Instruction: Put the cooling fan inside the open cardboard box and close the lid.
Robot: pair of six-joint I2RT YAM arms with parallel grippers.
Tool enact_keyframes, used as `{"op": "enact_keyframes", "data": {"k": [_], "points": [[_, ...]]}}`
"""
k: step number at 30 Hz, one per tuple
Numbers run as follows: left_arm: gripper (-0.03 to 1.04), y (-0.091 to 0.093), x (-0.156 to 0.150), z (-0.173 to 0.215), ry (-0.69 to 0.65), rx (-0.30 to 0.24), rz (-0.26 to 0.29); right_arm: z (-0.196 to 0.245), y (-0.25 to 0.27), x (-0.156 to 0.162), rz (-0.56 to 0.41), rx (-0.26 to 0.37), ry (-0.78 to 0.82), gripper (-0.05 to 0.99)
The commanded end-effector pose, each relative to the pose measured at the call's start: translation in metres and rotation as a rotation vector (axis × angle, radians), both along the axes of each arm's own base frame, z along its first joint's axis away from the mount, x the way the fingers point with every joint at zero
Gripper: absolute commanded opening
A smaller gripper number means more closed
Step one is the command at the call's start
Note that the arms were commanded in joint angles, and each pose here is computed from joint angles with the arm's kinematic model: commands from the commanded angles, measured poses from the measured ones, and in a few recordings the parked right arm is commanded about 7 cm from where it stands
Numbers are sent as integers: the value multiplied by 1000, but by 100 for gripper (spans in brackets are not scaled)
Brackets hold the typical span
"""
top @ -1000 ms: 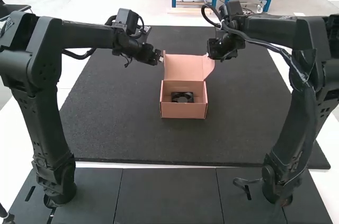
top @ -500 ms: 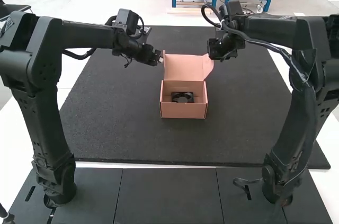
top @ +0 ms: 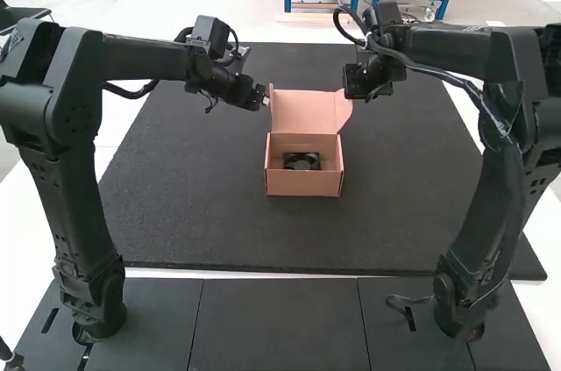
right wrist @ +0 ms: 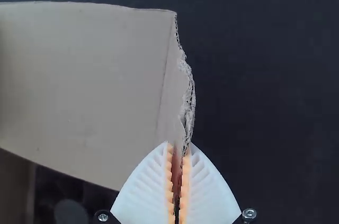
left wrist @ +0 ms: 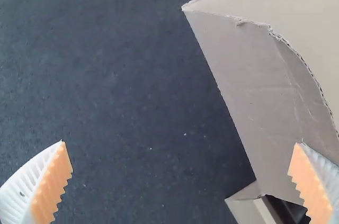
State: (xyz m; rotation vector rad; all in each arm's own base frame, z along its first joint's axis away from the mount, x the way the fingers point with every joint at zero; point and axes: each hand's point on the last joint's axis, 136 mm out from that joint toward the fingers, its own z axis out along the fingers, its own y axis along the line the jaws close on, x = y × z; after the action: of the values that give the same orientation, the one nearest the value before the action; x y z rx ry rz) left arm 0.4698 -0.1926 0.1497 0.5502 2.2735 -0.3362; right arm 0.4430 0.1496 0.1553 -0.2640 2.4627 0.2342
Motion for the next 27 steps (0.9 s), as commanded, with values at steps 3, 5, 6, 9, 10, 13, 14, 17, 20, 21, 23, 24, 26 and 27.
{"op": "enact_keyframes", "data": {"k": [3, 5, 6, 9, 10, 13, 14, 17, 20, 21, 23, 24, 26, 27], "points": [[97, -7, 2, 28, -51, -29, -16, 9, 1, 5, 10, 33, 0, 3], [97, -7, 2, 30, -53, -30, -14, 9, 4, 3, 19, 39, 6, 0], [97, -7, 1, 31, -56, -29, -15, 9, 4, 3, 20, 41, 8, 0], [97, -6, -1, 32, -51, -28, -15, 7, 8, -1, 31, 47, 23, -1], [97, -6, -1, 33, -52, -27, -16, 6, 8, -2, 35, 48, 28, -1], [97, -5, -5, 32, -40, -21, -19, 3, 13, -8, 49, 52, 47, -2], [97, -5, -5, 32, -37, -19, -18, 2, 14, -9, 50, 51, 52, -2], [97, -4, -8, 33, -31, -16, -21, -1, 16, -14, 59, 51, 73, -2], [97, -3, -10, 35, -30, -15, -22, -2, 15, -16, 60, 49, 87, -2], [97, -3, -10, 34, -28, -14, -22, -1, 16, -17, 62, 50, 89, -2], [97, -3, -11, 36, -31, -15, -22, -3, 16, -20, 65, 50, 102, -2], [97, -3, -12, 37, -31, -15, -22, -4, 16, -22, 66, 48, 106, -2], [97, -2, -14, 37, -26, -12, -23, -6, 17, -25, 73, 46, 122, -2], [97, -2, -15, 35, -20, -11, -24, -6, 18, -26, 74, 48, 124, -2]]}}
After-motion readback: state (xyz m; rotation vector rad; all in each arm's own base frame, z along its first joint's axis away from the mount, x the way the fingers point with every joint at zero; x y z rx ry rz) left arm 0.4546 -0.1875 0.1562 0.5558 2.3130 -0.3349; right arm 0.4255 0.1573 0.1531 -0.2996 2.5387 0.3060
